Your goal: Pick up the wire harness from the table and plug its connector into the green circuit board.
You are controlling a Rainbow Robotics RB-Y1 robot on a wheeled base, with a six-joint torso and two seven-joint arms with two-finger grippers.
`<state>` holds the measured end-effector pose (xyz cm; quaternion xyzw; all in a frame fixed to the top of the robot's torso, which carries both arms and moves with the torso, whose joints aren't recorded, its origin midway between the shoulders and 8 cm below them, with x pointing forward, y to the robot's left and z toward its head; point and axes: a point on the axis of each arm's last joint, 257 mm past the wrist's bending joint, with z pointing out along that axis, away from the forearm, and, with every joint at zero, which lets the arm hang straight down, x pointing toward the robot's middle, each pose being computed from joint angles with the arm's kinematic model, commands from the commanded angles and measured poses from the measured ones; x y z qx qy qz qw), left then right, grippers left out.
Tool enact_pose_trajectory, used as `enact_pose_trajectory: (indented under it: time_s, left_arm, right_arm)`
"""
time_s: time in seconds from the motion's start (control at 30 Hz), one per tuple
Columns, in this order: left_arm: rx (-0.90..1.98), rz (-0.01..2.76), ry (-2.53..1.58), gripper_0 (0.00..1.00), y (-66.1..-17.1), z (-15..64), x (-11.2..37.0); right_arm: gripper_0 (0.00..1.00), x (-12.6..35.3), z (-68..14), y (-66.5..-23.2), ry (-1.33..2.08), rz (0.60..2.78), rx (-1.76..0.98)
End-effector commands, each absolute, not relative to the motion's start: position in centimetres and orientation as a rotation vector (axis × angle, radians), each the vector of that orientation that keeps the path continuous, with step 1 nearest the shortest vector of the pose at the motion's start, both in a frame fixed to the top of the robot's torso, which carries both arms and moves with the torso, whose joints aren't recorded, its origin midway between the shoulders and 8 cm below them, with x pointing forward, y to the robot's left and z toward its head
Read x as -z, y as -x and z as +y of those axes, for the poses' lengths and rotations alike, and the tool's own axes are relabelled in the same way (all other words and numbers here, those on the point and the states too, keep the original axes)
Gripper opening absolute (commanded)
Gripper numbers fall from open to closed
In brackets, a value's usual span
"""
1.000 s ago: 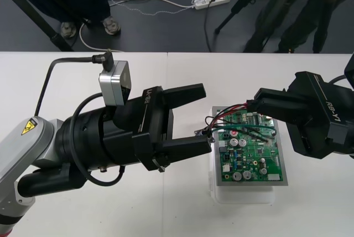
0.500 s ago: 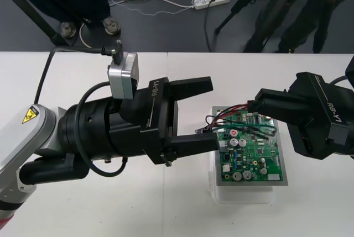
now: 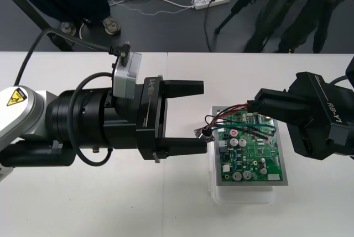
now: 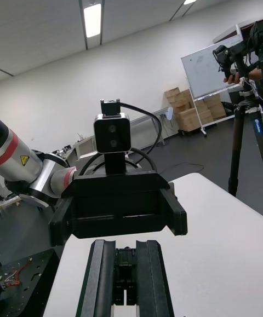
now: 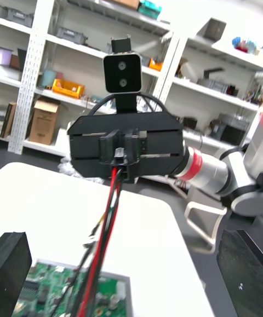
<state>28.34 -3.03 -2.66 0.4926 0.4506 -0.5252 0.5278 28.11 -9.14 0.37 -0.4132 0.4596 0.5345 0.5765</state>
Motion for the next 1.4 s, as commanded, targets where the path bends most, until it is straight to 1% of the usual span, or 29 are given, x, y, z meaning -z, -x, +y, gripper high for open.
enact_pose_trajectory:
  time_s: [0.03, 1.03, 1.4]
  left_arm:
    - [1.133, 1.011, -1.277, 1.0, -28.4, -3.1, 1.3]
    - [1.104, 0.965, -1.298, 1.0, -28.3, -3.5, 0.4]
    - [1.115, 0.944, -1.288, 1.0, -28.1, -4.0, -0.2]
  right_arm:
    - [0.0, -1.4, -8.5, -26.9, 0.978, 1.016, -1.24]
    - [0.0, -2.7, -7.2, -26.5, 0.925, 0.926, -1.257]
    - [0.0, -2.1, -5.6, -26.1, 0.889, 0.916, -1.304]
